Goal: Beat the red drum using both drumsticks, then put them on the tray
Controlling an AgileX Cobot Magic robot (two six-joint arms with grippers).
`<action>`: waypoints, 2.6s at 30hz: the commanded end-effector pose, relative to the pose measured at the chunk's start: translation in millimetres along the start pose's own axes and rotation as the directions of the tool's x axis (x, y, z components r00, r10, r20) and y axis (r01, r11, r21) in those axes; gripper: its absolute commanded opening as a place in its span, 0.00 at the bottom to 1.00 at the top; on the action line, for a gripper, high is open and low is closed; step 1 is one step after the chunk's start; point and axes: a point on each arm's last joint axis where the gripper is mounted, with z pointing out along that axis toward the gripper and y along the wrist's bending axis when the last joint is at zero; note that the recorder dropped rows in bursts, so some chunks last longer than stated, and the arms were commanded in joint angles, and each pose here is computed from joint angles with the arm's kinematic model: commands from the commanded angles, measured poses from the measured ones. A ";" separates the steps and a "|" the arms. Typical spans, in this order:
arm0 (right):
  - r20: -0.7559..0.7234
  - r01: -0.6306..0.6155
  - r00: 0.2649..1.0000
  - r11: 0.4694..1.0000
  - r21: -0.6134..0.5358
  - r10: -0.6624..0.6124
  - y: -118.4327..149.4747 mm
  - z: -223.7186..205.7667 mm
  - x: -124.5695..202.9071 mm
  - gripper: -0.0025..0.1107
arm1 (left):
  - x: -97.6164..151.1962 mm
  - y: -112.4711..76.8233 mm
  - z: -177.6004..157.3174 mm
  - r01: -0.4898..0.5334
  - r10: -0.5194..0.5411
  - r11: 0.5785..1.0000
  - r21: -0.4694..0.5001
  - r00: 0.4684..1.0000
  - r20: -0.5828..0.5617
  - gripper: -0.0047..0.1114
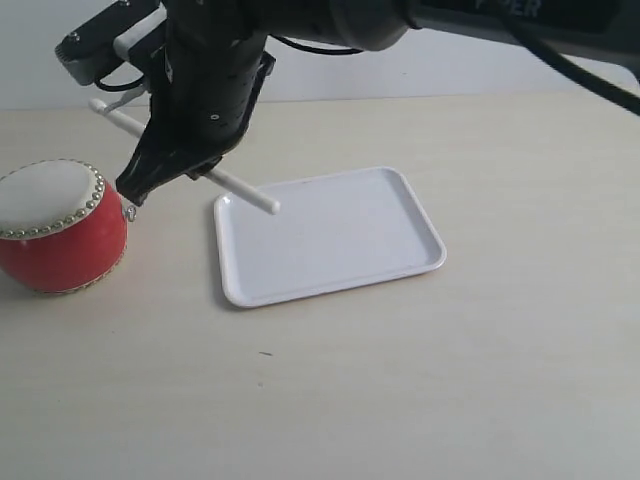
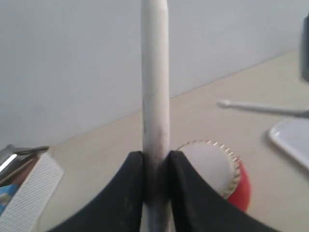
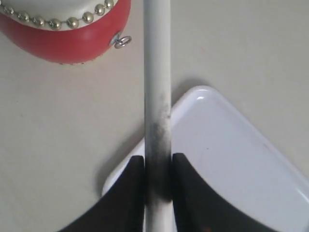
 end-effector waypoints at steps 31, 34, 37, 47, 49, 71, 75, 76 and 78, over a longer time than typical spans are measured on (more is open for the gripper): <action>-0.078 0.422 0.906 0.902 0.095 -0.416 26.3 -3.4 -2.6 0.02 | 53.7 -40.2 130.1 -0.577 0.494 0.807 0.129 0.538 -0.683 0.04; -0.075 0.430 0.903 0.896 0.110 -0.424 25.4 -2.6 -3.5 0.02 | 53.9 -40.5 130.4 -0.575 0.491 0.808 0.127 0.539 -0.684 0.04; -0.041 0.422 0.907 0.898 0.124 -0.420 25.6 -2.5 -6.7 0.02 | 53.9 -40.5 130.4 -0.575 0.491 0.808 0.127 0.539 -0.684 0.04; -0.055 0.530 0.845 0.820 0.219 -0.531 20.5 10.5 -11.2 0.02 | 58.1 -42.2 128.5 -0.540 0.462 0.830 0.139 0.526 -0.714 0.04; -0.072 0.555 0.830 0.805 0.209 -0.553 21.7 16.7 -9.6 0.02 | 59.3 -43.4 127.9 -0.521 0.450 0.842 0.143 0.529 -0.719 0.04; -0.127 0.632 0.771 0.726 0.271 -0.624 42.8 27.6 -11.5 0.02 | 55.2 -46.0 129.1 -0.505 0.467 0.845 0.175 0.539 -0.701 0.04; -0.127 0.603 0.792 0.734 0.312 -0.597 39.7 26.4 -12.9 0.02 | 52.1 -45.5 130.1 -0.511 0.471 0.842 0.169 0.548 -0.691 0.04; -0.127 0.601 0.793 0.734 0.315 -0.595 39.4 26.3 -13.0 0.02 | 52.0 -45.7 130.3 -0.511 0.472 0.843 0.170 0.550 -0.689 0.04; -0.129 0.595 0.798 0.733 0.330 -0.589 38.2 25.8 -13.6 0.02 | 52.5 -46.4 131.4 -0.513 0.478 0.840 0.176 0.547 -0.687 0.04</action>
